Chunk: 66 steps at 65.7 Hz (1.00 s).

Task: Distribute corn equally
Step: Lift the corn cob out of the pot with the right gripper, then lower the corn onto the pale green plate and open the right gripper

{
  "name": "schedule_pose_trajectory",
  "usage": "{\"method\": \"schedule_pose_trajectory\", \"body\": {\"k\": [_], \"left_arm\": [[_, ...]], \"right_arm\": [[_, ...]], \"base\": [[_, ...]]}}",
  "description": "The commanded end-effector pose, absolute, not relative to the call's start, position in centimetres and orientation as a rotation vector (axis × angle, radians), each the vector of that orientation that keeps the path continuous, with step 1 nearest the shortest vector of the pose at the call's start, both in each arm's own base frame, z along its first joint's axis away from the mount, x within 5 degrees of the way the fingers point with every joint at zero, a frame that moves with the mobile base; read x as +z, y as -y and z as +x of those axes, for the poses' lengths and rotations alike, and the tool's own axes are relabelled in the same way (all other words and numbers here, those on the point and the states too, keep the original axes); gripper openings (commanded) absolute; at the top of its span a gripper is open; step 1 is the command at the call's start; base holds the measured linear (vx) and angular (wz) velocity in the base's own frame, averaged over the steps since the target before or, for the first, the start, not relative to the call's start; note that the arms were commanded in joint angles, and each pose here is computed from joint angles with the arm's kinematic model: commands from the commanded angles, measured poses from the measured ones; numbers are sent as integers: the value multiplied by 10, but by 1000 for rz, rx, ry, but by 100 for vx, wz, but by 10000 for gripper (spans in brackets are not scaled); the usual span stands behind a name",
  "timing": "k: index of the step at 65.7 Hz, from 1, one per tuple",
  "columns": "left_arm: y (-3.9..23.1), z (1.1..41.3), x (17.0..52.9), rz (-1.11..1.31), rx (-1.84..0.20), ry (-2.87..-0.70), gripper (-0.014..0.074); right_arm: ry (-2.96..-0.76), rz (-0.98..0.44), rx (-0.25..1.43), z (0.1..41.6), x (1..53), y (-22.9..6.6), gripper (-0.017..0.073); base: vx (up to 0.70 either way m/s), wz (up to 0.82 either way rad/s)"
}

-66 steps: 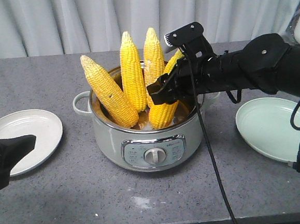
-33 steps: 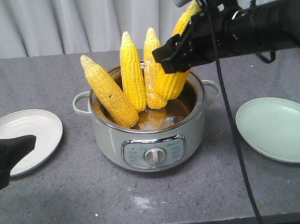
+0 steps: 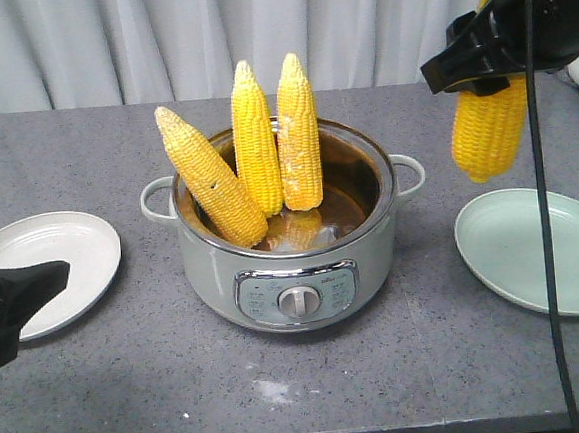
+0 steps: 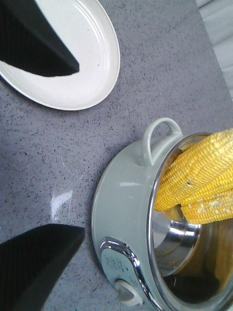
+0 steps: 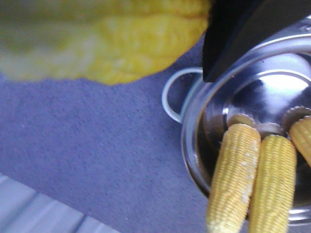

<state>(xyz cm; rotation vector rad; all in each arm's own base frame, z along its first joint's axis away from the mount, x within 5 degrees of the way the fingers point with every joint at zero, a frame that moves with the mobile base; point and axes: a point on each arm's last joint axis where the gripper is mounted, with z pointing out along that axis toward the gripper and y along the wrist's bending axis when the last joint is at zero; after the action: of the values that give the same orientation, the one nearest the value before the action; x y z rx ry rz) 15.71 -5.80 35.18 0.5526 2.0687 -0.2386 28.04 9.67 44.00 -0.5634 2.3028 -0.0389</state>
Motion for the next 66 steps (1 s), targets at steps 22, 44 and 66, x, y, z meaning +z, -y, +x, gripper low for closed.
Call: {"method": "schedule_pose_trajectory", "body": {"k": [22,44,66], "left_arm": [[59,159,367,520,-249,-1985,580],[59,159,367,521,-249,-1985,580],[59,159,366,521,-249,-1986,580]], "right_arm": [[-2370,-254,-126,277,454,-41,256],[-2576,-98,-152,304,421,-3,256],[-2704,-137,-168,339,379,-2,256]], "base": [[0,0],[0,0],[0,0]]}}
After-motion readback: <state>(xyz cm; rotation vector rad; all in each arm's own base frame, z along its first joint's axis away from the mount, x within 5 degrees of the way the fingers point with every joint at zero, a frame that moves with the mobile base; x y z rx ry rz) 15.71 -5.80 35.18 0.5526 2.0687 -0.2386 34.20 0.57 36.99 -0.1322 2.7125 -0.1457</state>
